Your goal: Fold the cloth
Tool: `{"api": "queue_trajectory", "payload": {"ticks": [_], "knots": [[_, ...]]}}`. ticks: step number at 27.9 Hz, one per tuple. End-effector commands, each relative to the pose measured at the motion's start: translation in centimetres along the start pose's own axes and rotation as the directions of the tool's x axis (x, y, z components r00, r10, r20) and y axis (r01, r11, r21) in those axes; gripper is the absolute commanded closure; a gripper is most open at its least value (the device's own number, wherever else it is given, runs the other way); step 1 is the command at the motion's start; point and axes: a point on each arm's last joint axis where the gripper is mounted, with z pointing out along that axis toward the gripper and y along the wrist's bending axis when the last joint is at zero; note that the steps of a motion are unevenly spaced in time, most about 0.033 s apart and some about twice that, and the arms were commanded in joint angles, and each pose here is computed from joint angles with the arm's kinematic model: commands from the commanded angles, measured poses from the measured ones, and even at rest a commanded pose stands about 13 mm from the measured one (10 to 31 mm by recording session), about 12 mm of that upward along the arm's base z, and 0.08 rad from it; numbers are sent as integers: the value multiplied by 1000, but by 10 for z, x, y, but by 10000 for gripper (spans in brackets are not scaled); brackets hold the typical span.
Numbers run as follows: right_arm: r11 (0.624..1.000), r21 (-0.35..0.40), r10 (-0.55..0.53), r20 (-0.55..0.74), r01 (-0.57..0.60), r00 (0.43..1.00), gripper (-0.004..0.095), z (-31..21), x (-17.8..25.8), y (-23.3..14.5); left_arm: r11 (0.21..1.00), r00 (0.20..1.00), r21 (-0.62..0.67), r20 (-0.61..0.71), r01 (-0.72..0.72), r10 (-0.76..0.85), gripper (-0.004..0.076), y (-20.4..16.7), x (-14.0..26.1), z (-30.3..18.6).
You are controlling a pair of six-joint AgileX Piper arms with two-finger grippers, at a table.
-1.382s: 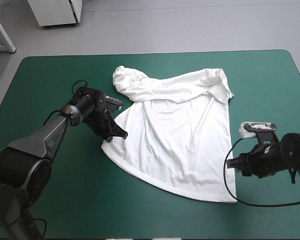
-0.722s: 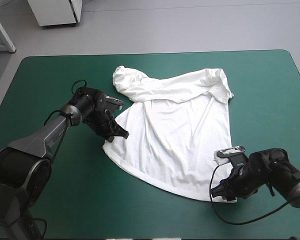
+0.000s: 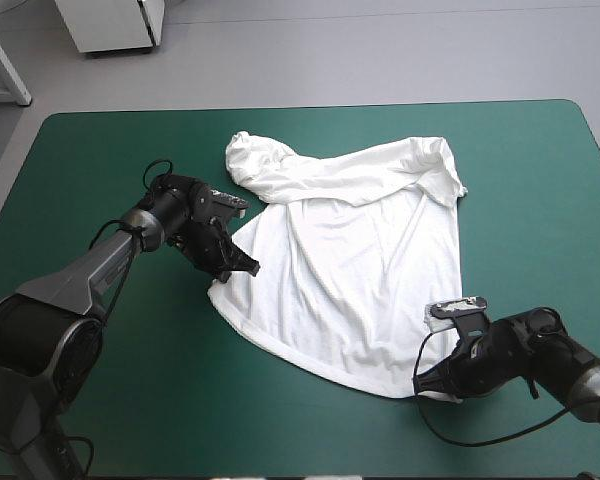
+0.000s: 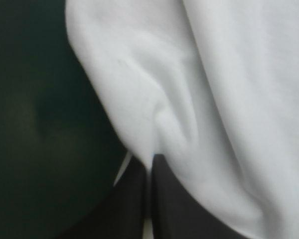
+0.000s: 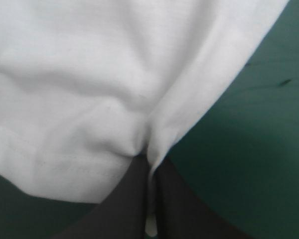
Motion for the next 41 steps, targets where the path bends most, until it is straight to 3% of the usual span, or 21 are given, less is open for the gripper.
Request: {"api": "queue_trajectory", "payload": {"ticks": [1,8,9,13,14,19,24,27,32,41], "knots": [[999,-24,45,-72,-46,996,927,6,1,4,1000,997,6,83,2,-2,733,-4,-2,-27],[990,134,-76,206,48,976,927,-86,-64,5,1000,975,-18,221,-19,23,733,-9,-6,-95],[982,181,-104,287,53,952,927,-117,-77,5,999,957,-31,289,-29,37,733,-11,-7,-125],[976,215,-136,505,29,852,927,-191,-99,11,997,902,-58,427,-42,63,733,-16,-2,-185],[972,233,-154,602,13,784,927,-227,-103,12,997,865,-69,497,-45,74,733,-19,1,-214],[955,294,-222,784,-32,580,927,-311,-96,13,993,697,-110,708,-43,109,733,-27,15,-293],[927,364,-309,875,-86,372,927,-377,-75,11,987,469,-154,869,-48,158,733,-36,40,-361],[918,383,-357,910,-102,211,927,-411,-61,14,981,297,-183,935,-65,194,733,-44,60,-397],[912,390,-399,915,-130,-56,927,-456,-41,20,964,25,-248,968,-101,251,733,-57,93,-442],[920,361,-392,816,-155,-426,926,-513,-12,31,943,-490,-326,834,-70,252,733,-75,152,-503]]}}
